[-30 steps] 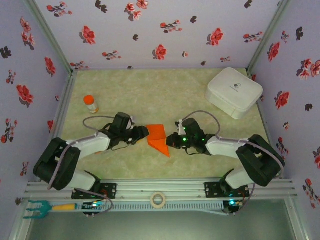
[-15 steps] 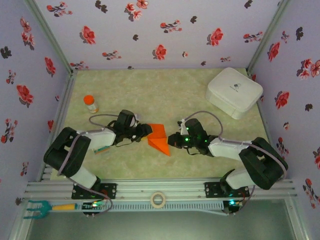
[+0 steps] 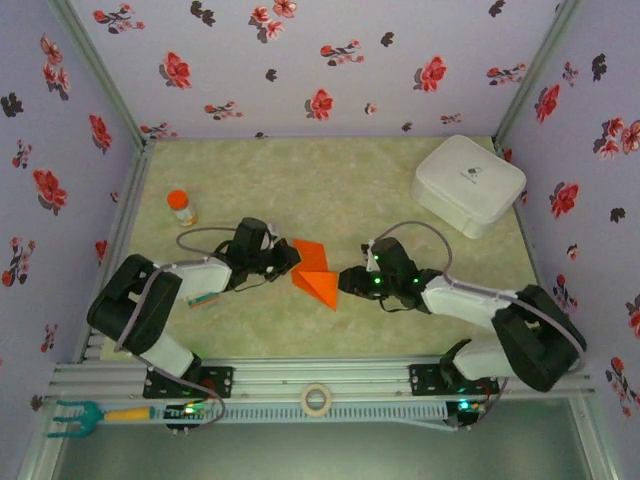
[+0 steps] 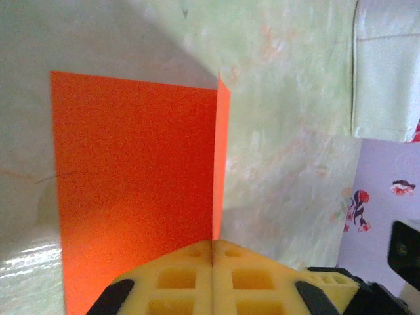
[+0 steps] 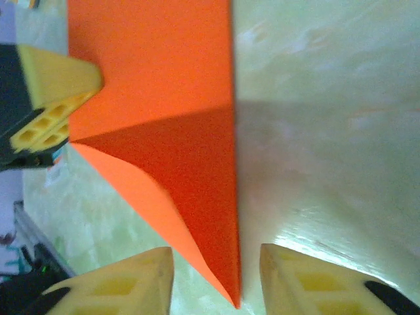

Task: Fold a paper plane with a square sheet of paper (pick it up from the middle)
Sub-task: Fourth fold the wing at the center of the table.

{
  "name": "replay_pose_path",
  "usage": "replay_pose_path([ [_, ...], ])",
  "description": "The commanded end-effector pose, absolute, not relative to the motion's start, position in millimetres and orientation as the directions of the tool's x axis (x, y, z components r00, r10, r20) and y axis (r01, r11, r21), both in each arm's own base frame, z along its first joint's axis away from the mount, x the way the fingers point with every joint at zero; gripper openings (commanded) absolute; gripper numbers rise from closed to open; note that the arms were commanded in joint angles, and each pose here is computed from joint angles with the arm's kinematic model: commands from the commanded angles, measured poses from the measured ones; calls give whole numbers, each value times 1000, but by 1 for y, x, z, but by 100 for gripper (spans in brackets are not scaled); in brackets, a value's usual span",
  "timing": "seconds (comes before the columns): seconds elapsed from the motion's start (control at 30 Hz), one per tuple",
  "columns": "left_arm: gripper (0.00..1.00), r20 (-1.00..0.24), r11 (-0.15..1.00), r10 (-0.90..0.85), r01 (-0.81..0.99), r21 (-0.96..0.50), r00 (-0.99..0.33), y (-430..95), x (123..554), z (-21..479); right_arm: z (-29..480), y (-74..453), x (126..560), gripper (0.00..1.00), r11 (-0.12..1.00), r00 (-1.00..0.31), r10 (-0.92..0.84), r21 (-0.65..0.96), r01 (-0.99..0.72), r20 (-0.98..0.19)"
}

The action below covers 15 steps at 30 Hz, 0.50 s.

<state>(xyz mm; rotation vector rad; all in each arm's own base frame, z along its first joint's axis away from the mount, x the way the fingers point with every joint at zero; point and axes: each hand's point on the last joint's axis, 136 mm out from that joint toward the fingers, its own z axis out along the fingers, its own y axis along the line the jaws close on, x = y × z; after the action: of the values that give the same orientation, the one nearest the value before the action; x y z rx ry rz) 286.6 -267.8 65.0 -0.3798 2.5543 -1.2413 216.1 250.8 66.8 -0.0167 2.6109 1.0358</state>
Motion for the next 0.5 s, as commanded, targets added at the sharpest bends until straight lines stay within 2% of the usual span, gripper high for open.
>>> replay_pose_path([
  [0.0, 0, -140, 603, -383, -133, -786, -913, -266, 287, 68, 74, 220, 223, 45, 868, -889, 67, 466, -172, -453],
  [0.1, 0, -142, 605, -380, -129, -786, -914, -272, 285, 71, 88, 209, 223, 47, 913, -808, -11, 323, -249, -590],
  [0.23, 2, -145, 604, -376, -123, -788, -915, -275, 283, 73, 106, 225, 215, 47, 891, -659, -154, 185, -415, -736],
  [0.47, 10, -155, 601, -367, -107, -792, -917, -275, 281, 74, 113, 255, 204, 48, 831, -503, -306, 31, -555, -808],
])
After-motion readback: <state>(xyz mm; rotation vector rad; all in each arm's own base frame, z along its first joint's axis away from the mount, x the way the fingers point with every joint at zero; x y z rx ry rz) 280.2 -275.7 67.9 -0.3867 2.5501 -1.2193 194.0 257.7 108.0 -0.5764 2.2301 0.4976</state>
